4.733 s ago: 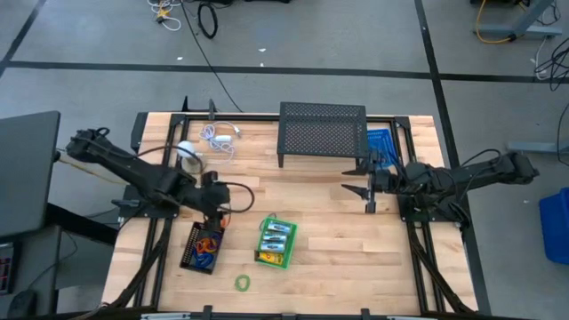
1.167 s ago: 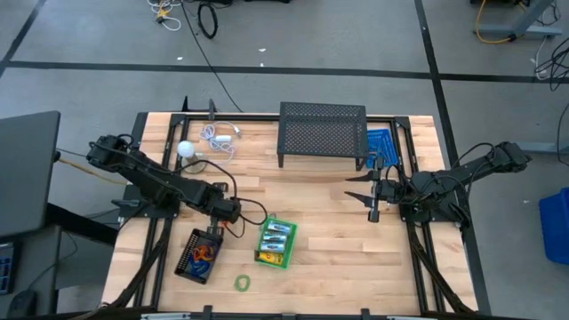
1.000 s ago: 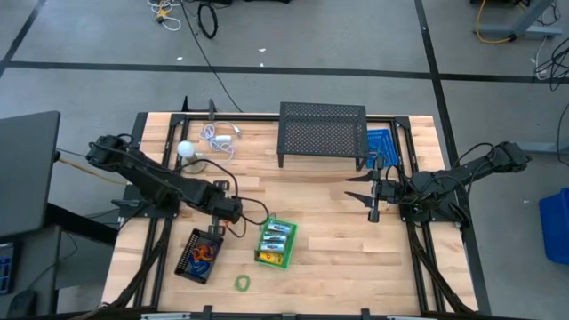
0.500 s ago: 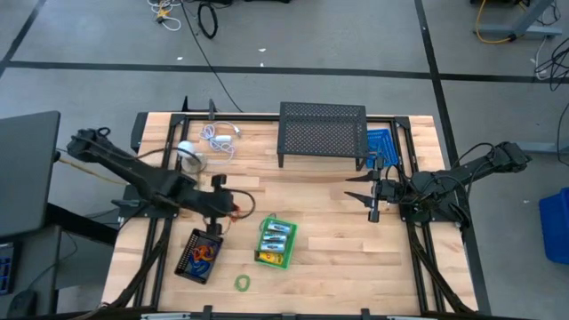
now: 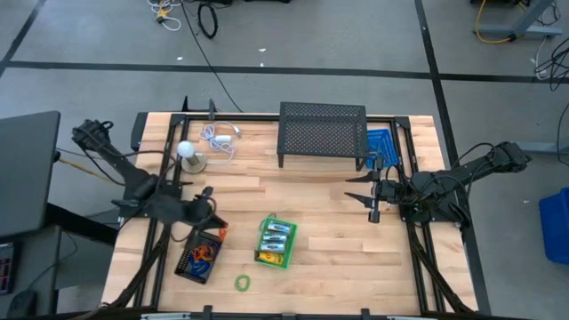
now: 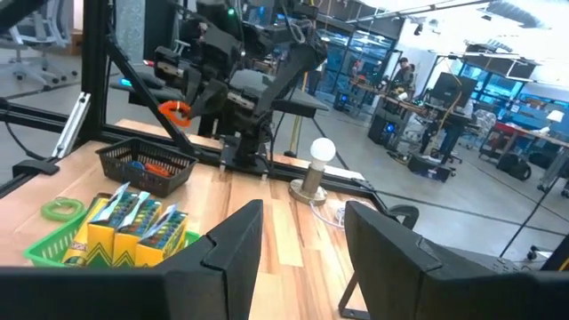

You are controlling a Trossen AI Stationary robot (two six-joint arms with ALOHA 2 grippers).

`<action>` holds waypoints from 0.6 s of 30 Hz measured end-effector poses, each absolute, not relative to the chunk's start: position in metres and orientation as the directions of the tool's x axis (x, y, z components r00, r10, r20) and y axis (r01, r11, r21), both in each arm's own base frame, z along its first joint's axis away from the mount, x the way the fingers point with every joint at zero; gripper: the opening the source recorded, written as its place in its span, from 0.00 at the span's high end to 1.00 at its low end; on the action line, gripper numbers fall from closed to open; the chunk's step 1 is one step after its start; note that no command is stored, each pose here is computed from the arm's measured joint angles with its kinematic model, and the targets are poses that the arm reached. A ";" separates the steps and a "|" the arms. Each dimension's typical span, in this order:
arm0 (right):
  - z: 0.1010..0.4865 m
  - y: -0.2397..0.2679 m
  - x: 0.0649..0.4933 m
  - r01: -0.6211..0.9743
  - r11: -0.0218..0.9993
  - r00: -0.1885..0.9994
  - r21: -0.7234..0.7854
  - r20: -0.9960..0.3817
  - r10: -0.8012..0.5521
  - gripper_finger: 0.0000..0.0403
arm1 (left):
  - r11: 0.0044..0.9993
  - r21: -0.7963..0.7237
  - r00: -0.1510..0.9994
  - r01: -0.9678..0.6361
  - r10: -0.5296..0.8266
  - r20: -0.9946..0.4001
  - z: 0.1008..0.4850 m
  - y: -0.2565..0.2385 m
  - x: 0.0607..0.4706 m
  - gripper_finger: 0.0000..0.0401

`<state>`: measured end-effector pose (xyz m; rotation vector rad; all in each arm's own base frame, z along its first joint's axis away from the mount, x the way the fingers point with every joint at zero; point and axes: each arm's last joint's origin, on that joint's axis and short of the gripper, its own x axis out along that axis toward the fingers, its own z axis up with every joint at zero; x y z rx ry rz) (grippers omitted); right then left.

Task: Pick & Place Office Desk Supplies
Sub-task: Put the orange spring keychain into the black bin

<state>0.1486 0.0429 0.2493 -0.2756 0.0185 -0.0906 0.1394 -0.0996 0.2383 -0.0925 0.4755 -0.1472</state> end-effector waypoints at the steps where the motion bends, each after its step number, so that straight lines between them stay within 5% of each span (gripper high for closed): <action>1: 0.249 0.043 0.149 0.087 0.959 0.996 -0.270 -0.006 -0.092 0.57 | 0.982 -0.146 0.877 0.115 -0.170 -0.450 0.236 -0.101 0.136 0.97; 18: 0.249 0.043 0.149 0.088 0.962 0.996 -0.259 -0.006 -0.093 0.57 | 0.918 -0.397 0.727 -0.026 -0.255 -0.638 0.200 -0.125 0.100 0.97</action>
